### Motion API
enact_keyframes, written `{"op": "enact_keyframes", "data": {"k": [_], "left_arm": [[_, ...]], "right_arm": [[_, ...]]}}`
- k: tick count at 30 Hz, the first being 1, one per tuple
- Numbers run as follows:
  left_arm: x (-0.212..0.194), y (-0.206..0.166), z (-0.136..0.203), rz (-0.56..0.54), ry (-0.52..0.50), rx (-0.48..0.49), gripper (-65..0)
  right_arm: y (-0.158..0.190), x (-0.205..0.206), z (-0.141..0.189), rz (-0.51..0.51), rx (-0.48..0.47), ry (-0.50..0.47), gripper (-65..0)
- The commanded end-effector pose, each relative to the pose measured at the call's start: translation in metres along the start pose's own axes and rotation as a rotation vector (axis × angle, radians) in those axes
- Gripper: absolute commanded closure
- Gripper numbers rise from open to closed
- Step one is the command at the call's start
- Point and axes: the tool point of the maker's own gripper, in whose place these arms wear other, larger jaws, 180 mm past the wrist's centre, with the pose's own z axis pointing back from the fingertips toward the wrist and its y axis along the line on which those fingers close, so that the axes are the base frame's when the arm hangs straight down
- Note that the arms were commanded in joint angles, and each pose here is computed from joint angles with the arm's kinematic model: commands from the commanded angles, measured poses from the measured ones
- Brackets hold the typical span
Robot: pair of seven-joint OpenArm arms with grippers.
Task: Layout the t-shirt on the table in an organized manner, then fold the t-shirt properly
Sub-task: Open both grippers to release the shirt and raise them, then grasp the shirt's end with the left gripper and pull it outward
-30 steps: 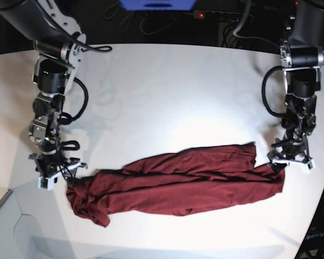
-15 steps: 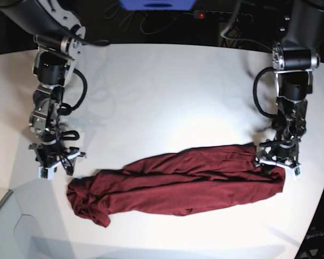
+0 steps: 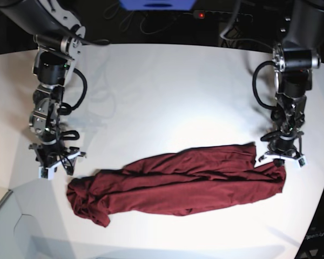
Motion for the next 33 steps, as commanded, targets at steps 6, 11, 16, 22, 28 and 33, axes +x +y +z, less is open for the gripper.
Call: {"op": "enact_keyframes", "data": {"k": [6,11,16,22,28,33], "left_arm": [[0.013,-0.005,0.012,-0.034,-0.021,-0.049,-0.2],[0.015,0.03,0.054,0.053,-0.016,-0.042,-0.2],[0.036,0.07,0.103,0.092,-0.06,0.002,-0.2],[0.055,0.094,0.141,0.067,-0.066,0.041,-0.2],[0.038,0.106,0.166,0.094,-0.014,0.078,-0.4],[0.01,0.113,0.183,0.136,0.069,0.111,-0.5]], "right_arm": [[-0.007,0.027,-0.002,0.006,-0.008,-0.072,-32.8],[-0.018,0.017,0.003,0.021,-0.023,-0.054,-32.8],[-0.024,0.012,0.018,0.051,-0.038,-0.065,-32.8],[-0.015,0.02,0.042,0.083,-0.038,-0.13,-32.8],[0.0,0.009,0.061,0.077,-0.027,-0.139,-32.8],[0.008,-0.002,0.068,0.071,-0.019,-0.126,-32.8]]}}
